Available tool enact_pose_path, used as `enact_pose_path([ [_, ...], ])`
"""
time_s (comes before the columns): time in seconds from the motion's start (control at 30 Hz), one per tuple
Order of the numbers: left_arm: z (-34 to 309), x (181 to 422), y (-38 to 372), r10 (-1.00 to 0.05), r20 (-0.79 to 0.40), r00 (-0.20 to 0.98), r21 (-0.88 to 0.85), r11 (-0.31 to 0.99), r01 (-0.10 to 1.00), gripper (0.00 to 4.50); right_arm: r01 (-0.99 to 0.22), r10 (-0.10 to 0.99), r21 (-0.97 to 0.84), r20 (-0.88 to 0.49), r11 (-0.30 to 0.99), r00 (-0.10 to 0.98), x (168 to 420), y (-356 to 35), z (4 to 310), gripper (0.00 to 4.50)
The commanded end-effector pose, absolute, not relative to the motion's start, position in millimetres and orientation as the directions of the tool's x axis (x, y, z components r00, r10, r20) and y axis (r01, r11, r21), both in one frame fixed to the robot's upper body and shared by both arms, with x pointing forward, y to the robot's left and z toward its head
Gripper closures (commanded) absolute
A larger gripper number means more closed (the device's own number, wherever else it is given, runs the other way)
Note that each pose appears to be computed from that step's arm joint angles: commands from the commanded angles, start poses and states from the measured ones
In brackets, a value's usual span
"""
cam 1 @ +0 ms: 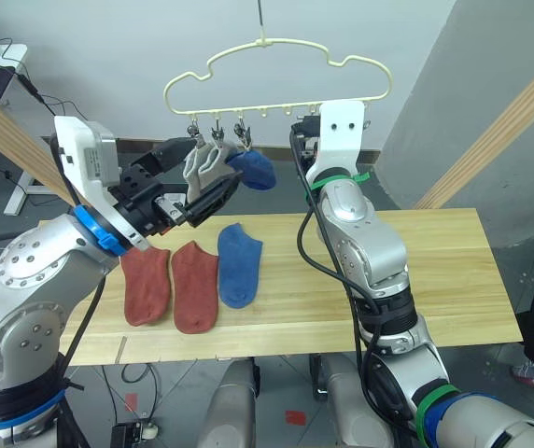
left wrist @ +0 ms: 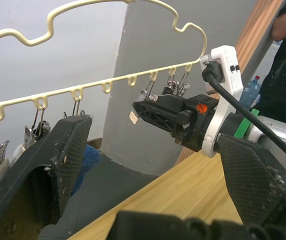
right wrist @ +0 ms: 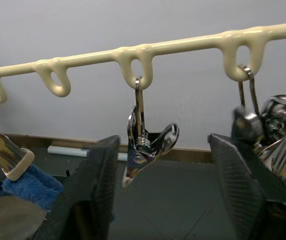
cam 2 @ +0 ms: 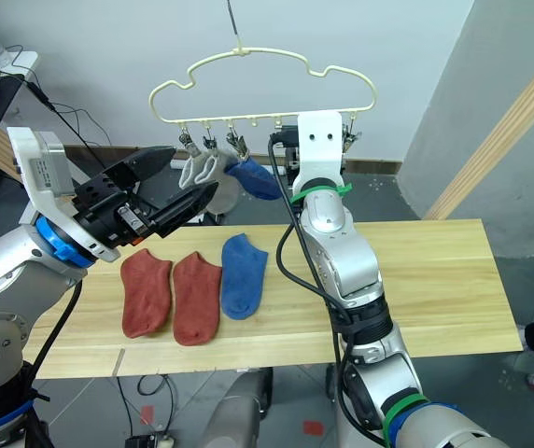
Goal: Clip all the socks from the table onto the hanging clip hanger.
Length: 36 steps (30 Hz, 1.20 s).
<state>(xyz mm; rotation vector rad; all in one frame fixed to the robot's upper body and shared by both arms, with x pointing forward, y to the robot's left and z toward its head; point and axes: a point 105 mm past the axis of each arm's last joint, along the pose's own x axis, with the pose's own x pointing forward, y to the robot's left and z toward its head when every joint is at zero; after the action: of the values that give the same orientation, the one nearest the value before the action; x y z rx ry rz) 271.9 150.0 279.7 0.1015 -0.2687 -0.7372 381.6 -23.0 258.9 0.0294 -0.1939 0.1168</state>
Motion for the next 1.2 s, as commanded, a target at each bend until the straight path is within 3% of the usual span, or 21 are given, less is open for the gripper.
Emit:
enact_pose_path([
  [0.03,287.3,262.9,146.1,-0.687,0.231,0.689,0.239,0.727,0.644,0.00,-0.249,0.203,0.153,0.266,0.956,0.942,359.4,22.6,291.1,1.51],
  [0.37,287.7,263.2,145.5,-0.685,0.232,0.690,0.243,0.728,0.641,0.00,-0.261,0.200,0.197,0.285,0.945,0.938,356.2,26.4,300.0,1.51],
  [1.2,286.3,264.3,146.4,-0.676,0.228,0.701,0.254,0.736,0.627,0.00,-0.425,0.321,0.286,0.345,0.859,0.882,341.7,52.3,313.2,1.51],
])
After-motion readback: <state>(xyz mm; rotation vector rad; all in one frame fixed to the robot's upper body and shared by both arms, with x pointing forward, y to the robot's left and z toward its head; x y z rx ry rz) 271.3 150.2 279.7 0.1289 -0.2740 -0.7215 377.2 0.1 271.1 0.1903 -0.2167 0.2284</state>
